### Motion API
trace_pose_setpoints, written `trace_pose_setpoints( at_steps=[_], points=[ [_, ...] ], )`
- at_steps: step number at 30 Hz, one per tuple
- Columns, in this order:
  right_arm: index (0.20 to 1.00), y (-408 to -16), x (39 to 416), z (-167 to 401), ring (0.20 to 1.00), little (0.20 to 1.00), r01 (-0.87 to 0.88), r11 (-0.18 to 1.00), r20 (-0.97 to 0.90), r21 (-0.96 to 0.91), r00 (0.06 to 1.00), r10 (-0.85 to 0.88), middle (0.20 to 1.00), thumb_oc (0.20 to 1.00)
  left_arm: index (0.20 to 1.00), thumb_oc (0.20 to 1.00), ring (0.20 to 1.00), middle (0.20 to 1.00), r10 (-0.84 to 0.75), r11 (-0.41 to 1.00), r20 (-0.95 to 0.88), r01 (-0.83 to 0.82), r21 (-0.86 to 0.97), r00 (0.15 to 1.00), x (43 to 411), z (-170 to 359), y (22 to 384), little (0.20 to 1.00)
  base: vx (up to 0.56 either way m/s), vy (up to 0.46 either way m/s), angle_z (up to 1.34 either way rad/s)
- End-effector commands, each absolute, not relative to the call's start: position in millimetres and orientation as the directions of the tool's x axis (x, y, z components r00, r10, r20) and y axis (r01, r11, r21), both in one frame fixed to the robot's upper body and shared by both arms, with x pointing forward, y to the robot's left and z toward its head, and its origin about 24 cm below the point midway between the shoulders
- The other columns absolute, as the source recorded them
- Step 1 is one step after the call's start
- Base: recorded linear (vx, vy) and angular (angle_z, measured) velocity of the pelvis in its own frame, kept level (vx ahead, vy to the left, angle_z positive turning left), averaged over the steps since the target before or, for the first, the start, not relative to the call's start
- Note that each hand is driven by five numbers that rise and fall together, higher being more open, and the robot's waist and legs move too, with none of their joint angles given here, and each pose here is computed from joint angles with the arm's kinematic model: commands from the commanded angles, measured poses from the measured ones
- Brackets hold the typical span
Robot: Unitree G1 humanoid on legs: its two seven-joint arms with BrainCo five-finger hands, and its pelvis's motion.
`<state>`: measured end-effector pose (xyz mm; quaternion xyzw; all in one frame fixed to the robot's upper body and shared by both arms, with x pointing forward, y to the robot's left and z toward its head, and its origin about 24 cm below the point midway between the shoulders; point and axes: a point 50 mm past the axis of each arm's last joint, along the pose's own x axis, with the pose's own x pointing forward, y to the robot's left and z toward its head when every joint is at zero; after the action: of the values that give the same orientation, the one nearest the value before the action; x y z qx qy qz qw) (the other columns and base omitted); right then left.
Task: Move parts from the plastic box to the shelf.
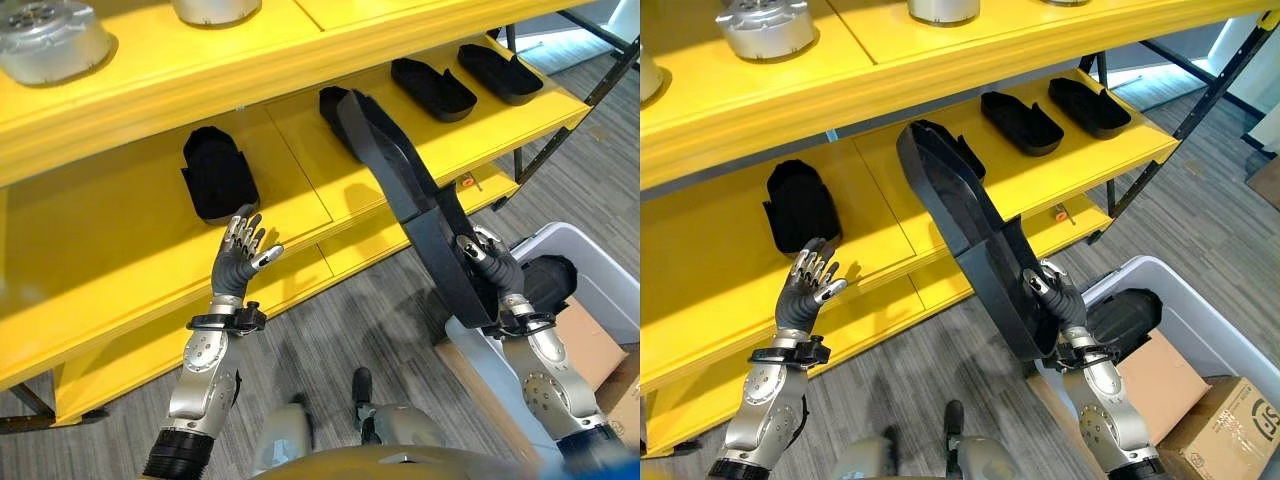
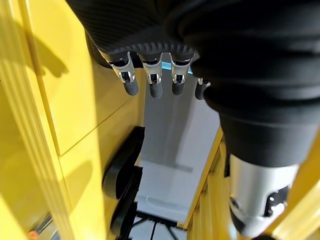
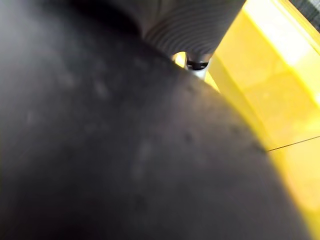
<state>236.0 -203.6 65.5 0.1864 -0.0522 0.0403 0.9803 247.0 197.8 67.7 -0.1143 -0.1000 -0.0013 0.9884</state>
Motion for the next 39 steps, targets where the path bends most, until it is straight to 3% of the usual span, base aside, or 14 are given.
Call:
trace_pose_setpoints(
  at_steps=[1,9,23,30,39],
  points=[
    [0.200,-215.6,229.3,82.7,0.200,0.200,-0.079,0.920,0.225,0.384,0.974,-0.010,0.200,0.200,1.000,1.000,1.000,1.000,0.023,0.972,0.296,0.048,-0.230,0.955,244.7,86.4,198.9,1.000,0.05,0.153,1.17],
    [0.200,-205.8,233.2,84.8,0.200,0.200,-0.098,0.897,0.239,0.431,0.971,-0.008,0.200,0.200,1.000,1.000,1.000,1.000,-0.038,0.969,0.324,0.114,-0.221,0.945,251.2,94.3,190.8,1.000,0.14,0.253,0.21],
    [0.200,-178.0,240.5,87.7,0.200,0.200,-0.220,0.867,0.252,0.446,0.961,0.114,0.200,0.200,1.000,1.000,1.000,1.000,0.028,0.985,0.316,0.028,-0.172,0.948,248.5,94.7,210.0,1.000,0.04,0.121,0.31],
    [0.200,-139.1,259.2,110.3,0.200,0.200,-0.403,0.816,0.327,0.415,0.903,0.280,0.200,0.200,1.000,1.000,1.000,1.000,0.082,0.989,0.310,-0.040,-0.139,0.947,245.1,95.1,222.2,1.000,0.01,0.029,0.14],
    [0.200,-84.3,291.6,147.2,0.200,0.200,-0.523,0.742,0.416,0.419,0.837,0.355,0.200,0.200,1.000,1.000,1.000,1.000,0.116,0.990,0.318,-0.084,-0.113,0.941,248.5,102.2,230.8,1.000,0.00,-0.016,0.14]
  ],
)
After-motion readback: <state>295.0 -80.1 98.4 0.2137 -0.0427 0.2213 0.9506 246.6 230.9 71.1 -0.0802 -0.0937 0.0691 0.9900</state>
